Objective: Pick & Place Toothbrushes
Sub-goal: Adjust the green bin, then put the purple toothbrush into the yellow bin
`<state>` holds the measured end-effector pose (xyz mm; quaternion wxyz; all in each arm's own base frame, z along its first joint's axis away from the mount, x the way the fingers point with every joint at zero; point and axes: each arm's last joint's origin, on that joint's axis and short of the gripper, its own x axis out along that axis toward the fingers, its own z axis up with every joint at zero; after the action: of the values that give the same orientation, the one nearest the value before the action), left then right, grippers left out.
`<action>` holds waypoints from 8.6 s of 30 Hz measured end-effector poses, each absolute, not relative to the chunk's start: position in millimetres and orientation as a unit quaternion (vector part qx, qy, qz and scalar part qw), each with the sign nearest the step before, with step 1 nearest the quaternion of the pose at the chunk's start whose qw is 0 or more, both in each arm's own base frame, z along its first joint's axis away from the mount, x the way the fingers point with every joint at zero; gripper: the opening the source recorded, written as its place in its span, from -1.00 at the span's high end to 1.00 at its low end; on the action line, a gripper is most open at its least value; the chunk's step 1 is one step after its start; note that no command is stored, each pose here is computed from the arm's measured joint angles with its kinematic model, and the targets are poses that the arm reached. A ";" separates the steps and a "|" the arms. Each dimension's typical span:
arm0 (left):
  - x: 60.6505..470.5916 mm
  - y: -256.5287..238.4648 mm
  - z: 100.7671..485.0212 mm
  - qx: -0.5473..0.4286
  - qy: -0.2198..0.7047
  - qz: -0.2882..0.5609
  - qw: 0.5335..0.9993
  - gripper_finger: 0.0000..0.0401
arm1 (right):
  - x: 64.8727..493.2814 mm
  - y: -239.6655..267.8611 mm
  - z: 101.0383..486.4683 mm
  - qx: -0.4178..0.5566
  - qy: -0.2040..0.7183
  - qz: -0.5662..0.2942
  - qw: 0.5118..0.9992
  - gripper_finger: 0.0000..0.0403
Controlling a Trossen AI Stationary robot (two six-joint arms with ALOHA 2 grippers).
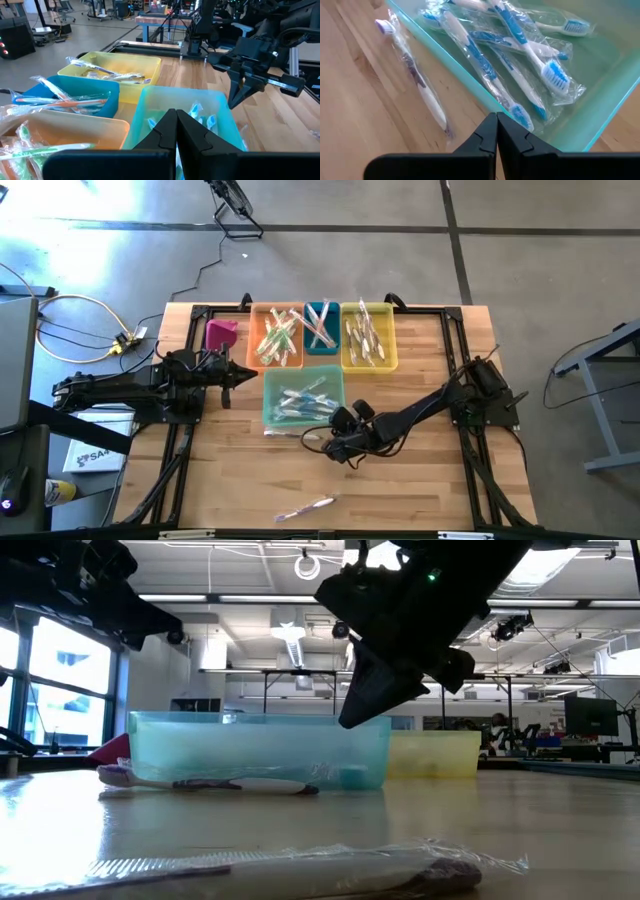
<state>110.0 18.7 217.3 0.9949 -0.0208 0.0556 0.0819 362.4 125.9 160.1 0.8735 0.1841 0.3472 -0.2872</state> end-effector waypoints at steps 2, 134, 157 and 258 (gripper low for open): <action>110.0 18.7 217.3 -0.021 0.056 0.082 0.995 1.00 | 362.5 125.9 160.2 0.182 0.348 -0.286 0.874 0.99; 110.0 18.6 217.4 -0.021 0.056 0.082 0.995 1.00 | 429.6 152.2 123.5 0.099 0.473 -0.078 0.872 0.15; 110.0 18.7 217.4 -0.021 0.056 0.082 0.995 1.00 | 429.6 150.0 123.0 0.068 0.466 -0.094 0.877 0.19; 109.8 18.6 215.8 -0.021 0.064 0.082 0.994 1.00 | 278.1 -112.0 245.4 0.125 0.500 -0.451 0.729 0.93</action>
<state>109.8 18.6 215.8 0.9944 -0.0214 0.0635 0.0819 278.1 -112.0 245.4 0.7286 0.1255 0.5002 -0.4508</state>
